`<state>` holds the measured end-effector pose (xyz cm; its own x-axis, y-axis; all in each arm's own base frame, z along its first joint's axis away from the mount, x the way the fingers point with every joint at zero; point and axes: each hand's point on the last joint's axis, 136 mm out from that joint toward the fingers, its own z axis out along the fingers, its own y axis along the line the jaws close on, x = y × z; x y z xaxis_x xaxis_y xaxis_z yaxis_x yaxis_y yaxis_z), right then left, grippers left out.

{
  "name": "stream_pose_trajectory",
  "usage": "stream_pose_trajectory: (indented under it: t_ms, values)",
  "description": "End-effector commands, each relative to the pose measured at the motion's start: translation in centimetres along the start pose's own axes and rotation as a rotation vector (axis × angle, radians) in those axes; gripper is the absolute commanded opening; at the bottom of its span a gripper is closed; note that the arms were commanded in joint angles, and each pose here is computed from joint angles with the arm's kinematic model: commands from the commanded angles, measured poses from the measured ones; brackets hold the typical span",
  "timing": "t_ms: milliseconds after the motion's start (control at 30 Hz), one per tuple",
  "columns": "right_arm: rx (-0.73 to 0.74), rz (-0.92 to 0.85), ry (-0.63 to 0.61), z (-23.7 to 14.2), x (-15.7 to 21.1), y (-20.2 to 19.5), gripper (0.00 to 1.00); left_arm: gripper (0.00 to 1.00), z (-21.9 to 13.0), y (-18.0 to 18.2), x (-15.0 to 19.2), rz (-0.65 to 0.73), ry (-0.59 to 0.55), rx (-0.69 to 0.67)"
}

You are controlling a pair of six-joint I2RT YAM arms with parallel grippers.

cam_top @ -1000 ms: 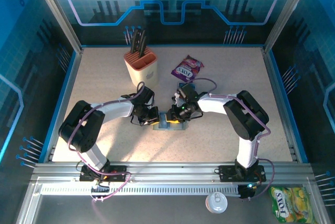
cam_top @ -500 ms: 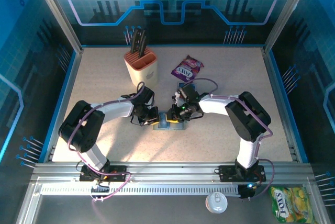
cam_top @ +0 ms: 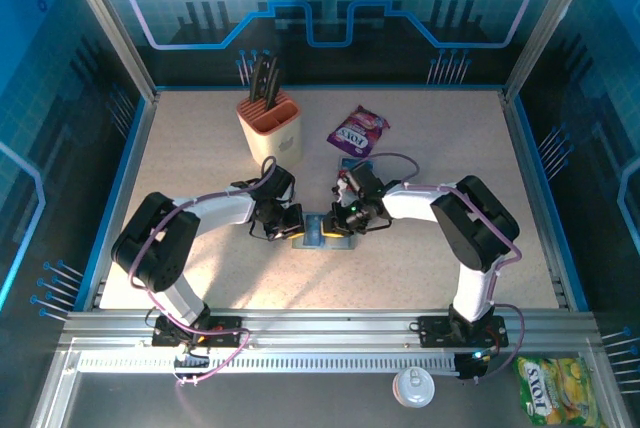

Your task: Take the credit cards out of the card holder

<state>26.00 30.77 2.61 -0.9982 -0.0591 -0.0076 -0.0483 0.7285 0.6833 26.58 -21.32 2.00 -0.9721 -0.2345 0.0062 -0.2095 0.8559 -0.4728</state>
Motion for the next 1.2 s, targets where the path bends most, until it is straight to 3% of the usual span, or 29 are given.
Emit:
stream_pose_trajectory:
  t_ms: [0, 733, 1167]
  values:
    - [-0.005, -0.011, -0.026, -1.5, -0.2, -0.1, 0.12, 0.00, 0.0, 2.2, 1.2, -0.027, 0.013, -0.076]
    - [0.162, -0.130, 0.015, -5.9, 0.5, 0.1, 0.06, 0.00, 0.3, 2.1, 0.6, -0.017, 0.005, -0.079]
    - [0.239, -0.166, 0.035, -5.6, -0.5, 1.5, 0.06, 0.00, 0.4, 1.1, -1.1, 0.017, -0.012, -0.066]
